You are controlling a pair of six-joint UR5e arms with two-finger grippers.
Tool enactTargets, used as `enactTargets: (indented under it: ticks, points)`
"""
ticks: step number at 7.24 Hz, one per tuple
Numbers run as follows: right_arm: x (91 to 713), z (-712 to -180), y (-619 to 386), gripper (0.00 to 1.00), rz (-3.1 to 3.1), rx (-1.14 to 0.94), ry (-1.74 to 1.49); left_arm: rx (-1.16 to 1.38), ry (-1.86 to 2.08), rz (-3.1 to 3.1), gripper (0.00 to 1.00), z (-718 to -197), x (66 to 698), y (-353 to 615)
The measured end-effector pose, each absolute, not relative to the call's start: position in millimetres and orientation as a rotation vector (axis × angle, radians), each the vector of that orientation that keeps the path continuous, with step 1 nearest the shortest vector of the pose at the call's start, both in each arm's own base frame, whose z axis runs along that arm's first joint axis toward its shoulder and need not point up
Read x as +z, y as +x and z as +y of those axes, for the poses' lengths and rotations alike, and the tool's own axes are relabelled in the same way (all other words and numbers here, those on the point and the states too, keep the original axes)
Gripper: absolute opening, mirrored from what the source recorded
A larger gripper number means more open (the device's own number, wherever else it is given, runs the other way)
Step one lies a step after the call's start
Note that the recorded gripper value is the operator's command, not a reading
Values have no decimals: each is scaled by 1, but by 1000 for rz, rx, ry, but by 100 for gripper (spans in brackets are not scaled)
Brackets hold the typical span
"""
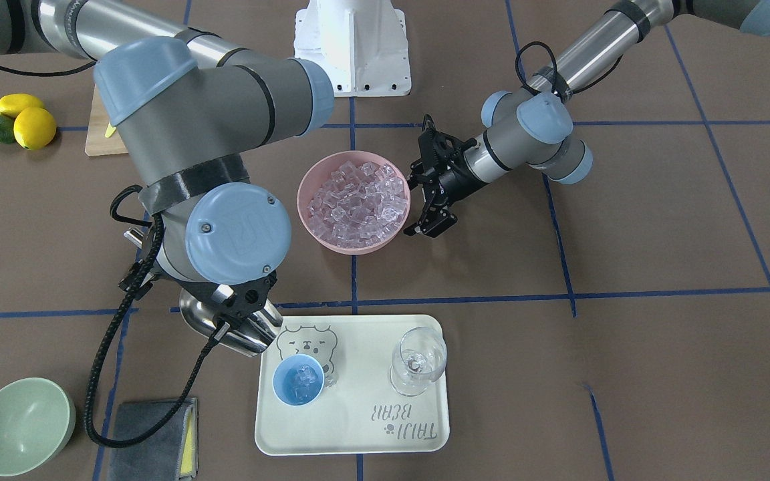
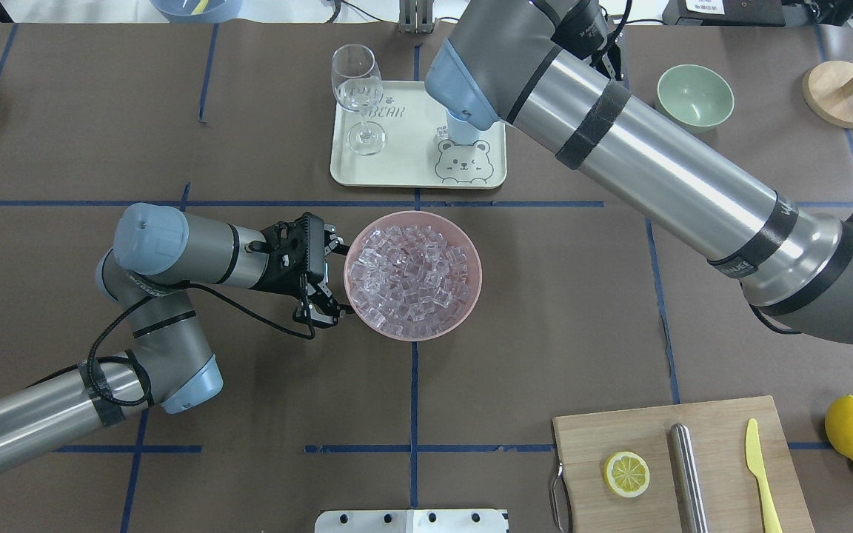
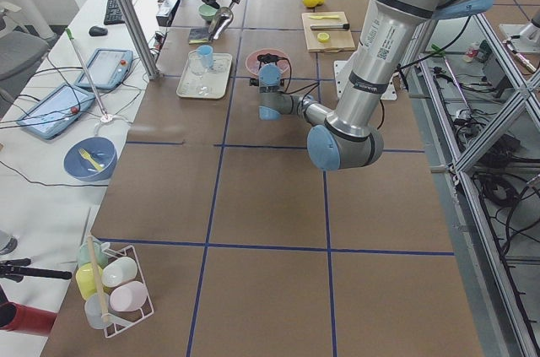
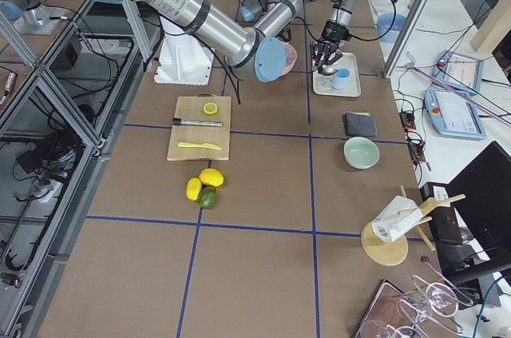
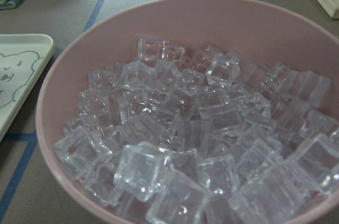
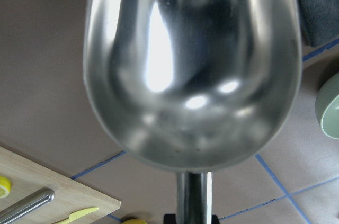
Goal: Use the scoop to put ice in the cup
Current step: 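Raise the empty scoop away from the blue cup, then carry the scoop back toward its spot beside the cutting board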
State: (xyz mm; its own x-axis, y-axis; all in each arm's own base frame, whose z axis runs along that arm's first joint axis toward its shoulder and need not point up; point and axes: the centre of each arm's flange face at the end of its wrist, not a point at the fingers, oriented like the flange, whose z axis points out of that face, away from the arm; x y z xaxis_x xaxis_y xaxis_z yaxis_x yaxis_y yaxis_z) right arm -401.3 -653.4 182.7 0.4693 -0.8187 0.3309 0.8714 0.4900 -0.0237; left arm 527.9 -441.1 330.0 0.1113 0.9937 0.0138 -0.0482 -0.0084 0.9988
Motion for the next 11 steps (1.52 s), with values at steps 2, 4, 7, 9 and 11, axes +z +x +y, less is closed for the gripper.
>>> enactTargets:
  ticks: [2,4,7,9,11]
  points:
    - [179,-652,-396,0,-312,-1035,-192,1157,1232,1087,100,-441,330,528]
    - [178,-654,-381,0,-358,-1000,-189,1159,1231,1085,100,-441,332,527]
    - [186,-641,-356,0,-396,-971,-164,1164,1230,1078,100,-441,337,525]
    - [190,-630,-329,0,-462,-898,-189,1165,1229,1077,100,-441,339,524]
    - [205,-590,-292,0,-523,-670,-216,1165,1228,1076,100,-440,339,523]
